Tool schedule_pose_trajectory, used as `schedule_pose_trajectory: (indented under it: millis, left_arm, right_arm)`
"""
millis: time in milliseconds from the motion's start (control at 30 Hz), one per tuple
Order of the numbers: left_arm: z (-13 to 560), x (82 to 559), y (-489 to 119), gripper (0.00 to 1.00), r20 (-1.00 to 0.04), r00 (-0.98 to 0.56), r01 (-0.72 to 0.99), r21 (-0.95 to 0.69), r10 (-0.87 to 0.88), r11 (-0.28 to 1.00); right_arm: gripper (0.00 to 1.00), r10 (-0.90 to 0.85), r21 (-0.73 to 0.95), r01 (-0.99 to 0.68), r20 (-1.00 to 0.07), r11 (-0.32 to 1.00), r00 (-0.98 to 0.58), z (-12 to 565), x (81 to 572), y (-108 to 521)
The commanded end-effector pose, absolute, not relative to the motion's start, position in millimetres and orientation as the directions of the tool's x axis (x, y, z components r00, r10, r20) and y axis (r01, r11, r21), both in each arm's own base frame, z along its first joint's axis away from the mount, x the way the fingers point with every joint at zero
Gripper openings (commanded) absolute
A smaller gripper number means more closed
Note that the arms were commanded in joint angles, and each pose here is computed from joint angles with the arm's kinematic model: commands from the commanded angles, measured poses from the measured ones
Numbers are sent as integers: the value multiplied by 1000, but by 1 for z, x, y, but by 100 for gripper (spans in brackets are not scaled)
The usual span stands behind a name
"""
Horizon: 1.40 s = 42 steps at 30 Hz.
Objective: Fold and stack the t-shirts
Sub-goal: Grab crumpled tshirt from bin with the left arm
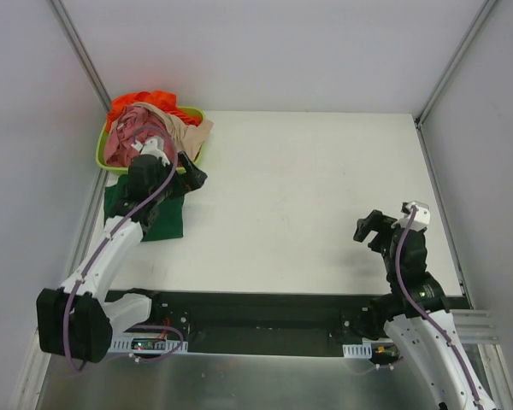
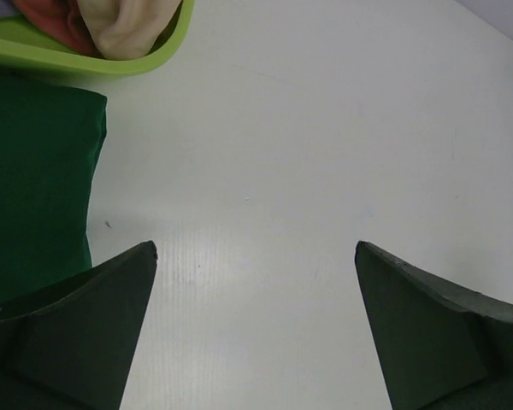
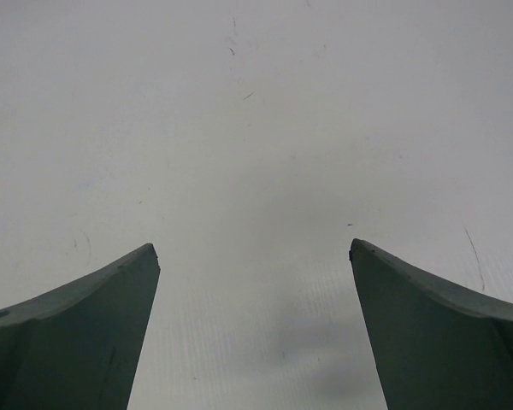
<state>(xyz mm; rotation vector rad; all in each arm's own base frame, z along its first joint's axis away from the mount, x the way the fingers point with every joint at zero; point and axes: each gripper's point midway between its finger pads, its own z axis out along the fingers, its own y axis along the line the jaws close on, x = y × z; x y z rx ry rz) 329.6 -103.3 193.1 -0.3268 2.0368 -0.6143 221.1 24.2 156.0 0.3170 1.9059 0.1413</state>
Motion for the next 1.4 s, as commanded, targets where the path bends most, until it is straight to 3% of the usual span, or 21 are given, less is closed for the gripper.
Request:
schedule_pose_trajectory:
  millis: [0, 400, 533, 633, 700, 800, 1000, 1100, 1133, 1167, 1367]
  left_arm:
    - [208, 368, -96, 99, -718, -506, -61, -524, -479, 850]
    - [162, 494, -44, 98, -705, -514, -347, -350, -488, 870]
    - [146, 520, -54, 79, -681, -568, -312, -343, -463, 886]
    - [143, 528, -58, 55, -671, -578, -298, -356, -464, 886]
    - [142, 530, -60, 53, -668, -586, -287, -358, -459, 888]
    - [134, 532, -57, 65, -664, -602, -297, -330, -444, 896]
    - [118, 547, -56, 53, -651, -633, -300, -295, -420, 907]
    - [122, 554, -57, 27, -652, -638, -290, -288, -409, 913]
    - [129, 555, -57, 7, -656, -636, -286, -289, -407, 914]
    - [137, 555, -58, 0, -662, -632, -277, -292, -403, 915]
    - [217, 539, -74, 0, -742, -567, -144, -338, -358, 930]
  right_arm:
    - [96, 298, 268, 139, -913, 953, -280, 168, 228, 26]
    - [96, 273, 226, 181, -913, 957, -302, 162, 225, 17]
    - [96, 265, 216, 182, -914, 959, -309, 162, 226, 17]
    - [96, 260, 204, 198, -912, 959, -317, 160, 226, 14]
    - [96, 256, 199, 202, -911, 959, -322, 158, 226, 13]
    - [96, 253, 195, 203, -911, 960, -325, 159, 226, 13]
    - [96, 253, 199, 189, -909, 962, -330, 159, 226, 16]
    - [96, 252, 197, 189, -908, 962, -336, 158, 225, 16]
    - [96, 252, 197, 188, -909, 962, -333, 159, 224, 15]
    - [96, 254, 200, 189, -909, 961, -330, 160, 224, 15]
    - [96, 258, 207, 184, -912, 961, -319, 162, 223, 16]
